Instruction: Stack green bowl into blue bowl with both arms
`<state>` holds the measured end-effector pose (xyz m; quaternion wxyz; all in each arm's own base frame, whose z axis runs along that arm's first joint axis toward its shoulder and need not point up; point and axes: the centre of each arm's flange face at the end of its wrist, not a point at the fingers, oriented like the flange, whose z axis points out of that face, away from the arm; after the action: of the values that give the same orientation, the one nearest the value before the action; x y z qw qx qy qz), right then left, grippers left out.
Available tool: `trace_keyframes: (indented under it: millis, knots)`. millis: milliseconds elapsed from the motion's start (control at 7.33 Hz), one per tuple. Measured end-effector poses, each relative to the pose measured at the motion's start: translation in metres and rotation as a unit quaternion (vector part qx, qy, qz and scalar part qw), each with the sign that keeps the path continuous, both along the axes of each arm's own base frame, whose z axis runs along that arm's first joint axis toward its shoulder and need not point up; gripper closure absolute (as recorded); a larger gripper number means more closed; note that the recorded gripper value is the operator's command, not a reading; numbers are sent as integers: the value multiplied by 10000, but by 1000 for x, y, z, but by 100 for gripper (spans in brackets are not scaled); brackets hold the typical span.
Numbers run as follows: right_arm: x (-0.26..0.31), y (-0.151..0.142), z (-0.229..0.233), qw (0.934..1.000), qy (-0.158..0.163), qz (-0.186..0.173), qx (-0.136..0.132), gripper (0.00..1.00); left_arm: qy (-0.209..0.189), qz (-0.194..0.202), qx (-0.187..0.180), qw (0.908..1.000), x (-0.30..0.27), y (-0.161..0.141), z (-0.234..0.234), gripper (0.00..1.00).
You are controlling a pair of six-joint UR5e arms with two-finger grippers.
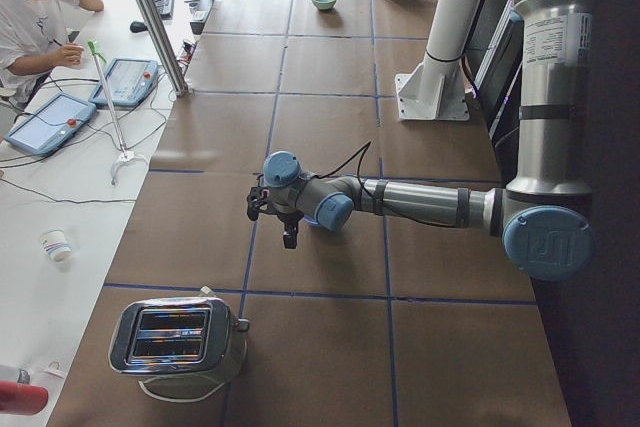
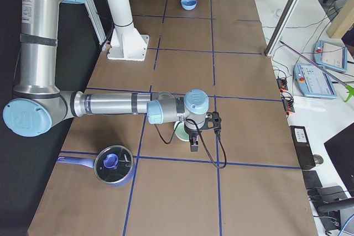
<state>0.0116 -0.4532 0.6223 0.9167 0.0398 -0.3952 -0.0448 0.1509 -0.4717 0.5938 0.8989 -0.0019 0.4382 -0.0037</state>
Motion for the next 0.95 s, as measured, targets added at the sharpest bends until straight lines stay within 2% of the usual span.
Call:
trace_keyframes:
  millis: [136,273,409,955]
  knots:
    - [-1,0,0,10000,-22,-10,50,0,102,9,-153,9998,29,10,-4,21]
    - [-3,0,0,10000,-30,-28,72,0,128,121,-278,9995,55,21,-3,80]
    - [-5,0,0,10000,-32,-46,77,0,136,198,-345,9991,69,27,-3,100]
    - [-7,-1,-6,9998,-50,-71,174,0,203,201,-357,9990,82,26,-15,100]
